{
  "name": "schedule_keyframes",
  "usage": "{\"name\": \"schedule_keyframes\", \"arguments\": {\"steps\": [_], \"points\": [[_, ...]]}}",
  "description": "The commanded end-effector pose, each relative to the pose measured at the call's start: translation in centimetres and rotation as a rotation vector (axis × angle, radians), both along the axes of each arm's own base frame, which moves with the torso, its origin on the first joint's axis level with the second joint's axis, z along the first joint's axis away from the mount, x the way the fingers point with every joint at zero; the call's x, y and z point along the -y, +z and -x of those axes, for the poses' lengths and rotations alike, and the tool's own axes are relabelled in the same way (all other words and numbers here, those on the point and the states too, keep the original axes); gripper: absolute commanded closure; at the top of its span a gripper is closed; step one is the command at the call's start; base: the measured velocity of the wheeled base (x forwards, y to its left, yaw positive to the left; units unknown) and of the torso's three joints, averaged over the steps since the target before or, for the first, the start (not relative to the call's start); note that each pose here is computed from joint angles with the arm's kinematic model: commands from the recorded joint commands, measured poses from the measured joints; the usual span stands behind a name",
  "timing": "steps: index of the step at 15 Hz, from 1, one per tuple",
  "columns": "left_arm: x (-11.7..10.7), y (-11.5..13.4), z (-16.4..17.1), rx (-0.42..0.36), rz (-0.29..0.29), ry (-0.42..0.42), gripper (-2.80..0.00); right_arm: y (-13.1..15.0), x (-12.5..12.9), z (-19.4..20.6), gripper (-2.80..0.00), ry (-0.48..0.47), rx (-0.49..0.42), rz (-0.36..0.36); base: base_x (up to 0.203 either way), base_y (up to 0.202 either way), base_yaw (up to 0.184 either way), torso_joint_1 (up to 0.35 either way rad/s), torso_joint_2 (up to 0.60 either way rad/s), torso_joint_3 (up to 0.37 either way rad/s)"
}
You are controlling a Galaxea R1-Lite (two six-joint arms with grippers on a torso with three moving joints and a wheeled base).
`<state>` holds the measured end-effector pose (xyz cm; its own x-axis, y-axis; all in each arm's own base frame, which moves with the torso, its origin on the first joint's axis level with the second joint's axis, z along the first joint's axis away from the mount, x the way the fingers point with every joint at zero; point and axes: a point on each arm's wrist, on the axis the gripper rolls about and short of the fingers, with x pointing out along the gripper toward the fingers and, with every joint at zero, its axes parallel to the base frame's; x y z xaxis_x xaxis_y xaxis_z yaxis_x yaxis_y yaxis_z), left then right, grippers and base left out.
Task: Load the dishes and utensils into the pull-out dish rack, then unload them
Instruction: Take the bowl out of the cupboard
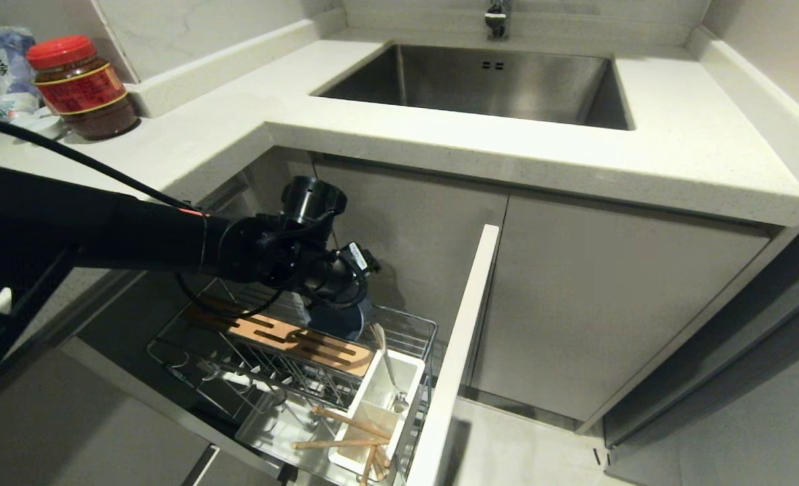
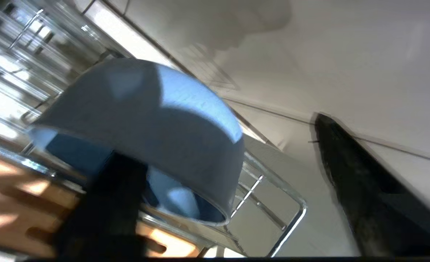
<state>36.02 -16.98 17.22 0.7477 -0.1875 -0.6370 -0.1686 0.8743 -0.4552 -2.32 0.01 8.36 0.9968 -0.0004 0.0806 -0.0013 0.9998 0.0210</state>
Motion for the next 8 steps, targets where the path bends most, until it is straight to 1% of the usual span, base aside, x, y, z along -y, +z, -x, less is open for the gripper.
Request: {"name": "schedule_keyframes", "arguments": {"steps": [1, 8], "points": [[0.14, -0.36, -0.30, -0.002, -0.005, 0.001, 0.00, -0.73, 0.00, -0.20, 0.00, 0.000, -0.025, 0.000, 0.000, 0.000, 0.000, 0.000, 0.00, 0.000], [0.36, -0.41, -0.22, -0.003, -0.008, -0.002, 0.00, -0.72, 0.00, -0.20, 0.00, 0.000, -0.024, 0.000, 0.000, 0.000, 0.000, 0.000, 0.00, 0.000]]}}
